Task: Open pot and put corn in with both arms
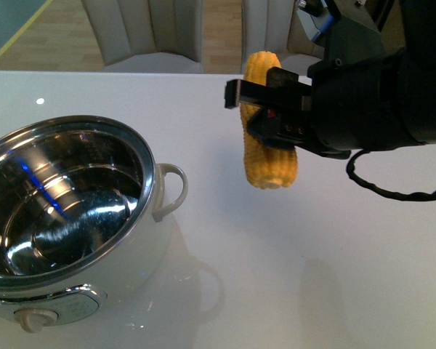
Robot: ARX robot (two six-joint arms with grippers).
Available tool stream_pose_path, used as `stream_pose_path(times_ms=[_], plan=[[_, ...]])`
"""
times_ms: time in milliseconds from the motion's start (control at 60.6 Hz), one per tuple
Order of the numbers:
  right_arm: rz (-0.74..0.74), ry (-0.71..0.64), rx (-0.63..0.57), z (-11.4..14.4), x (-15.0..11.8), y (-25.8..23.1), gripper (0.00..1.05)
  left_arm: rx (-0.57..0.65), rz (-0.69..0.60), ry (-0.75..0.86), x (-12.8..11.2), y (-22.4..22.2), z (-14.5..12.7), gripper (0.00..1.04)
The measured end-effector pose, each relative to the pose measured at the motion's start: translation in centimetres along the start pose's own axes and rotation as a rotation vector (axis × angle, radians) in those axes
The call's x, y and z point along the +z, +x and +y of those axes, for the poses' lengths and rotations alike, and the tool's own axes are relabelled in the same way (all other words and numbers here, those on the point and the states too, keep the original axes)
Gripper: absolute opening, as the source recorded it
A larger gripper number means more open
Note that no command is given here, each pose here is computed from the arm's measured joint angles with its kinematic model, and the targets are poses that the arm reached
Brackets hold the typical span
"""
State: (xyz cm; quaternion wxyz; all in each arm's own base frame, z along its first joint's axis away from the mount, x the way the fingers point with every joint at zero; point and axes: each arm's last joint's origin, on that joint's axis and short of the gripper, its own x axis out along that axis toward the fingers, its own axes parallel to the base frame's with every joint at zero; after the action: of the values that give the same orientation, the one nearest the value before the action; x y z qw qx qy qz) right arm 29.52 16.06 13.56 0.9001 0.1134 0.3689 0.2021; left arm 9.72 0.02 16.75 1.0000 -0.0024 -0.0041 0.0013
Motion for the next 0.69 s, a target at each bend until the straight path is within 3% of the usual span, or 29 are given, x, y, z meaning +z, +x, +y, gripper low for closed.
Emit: stream_pose_path(times_ms=[149,347,693], plan=[[0.044,0.108,0.059,1.1,-0.4,1.5,0.23,0.0,0.0,0.0,0.0,0.0,0.0,0.98],[0.089,0.141,0.129,3.2,-1.2,3.0,0.23,0.0,0.0,0.0,0.0,0.0,0.0,0.98],[0.083,0.201,0.254,6.2,0.4,4.6,0.23,0.0,0.0,0.0,0.0,0.0,0.0,0.98]])
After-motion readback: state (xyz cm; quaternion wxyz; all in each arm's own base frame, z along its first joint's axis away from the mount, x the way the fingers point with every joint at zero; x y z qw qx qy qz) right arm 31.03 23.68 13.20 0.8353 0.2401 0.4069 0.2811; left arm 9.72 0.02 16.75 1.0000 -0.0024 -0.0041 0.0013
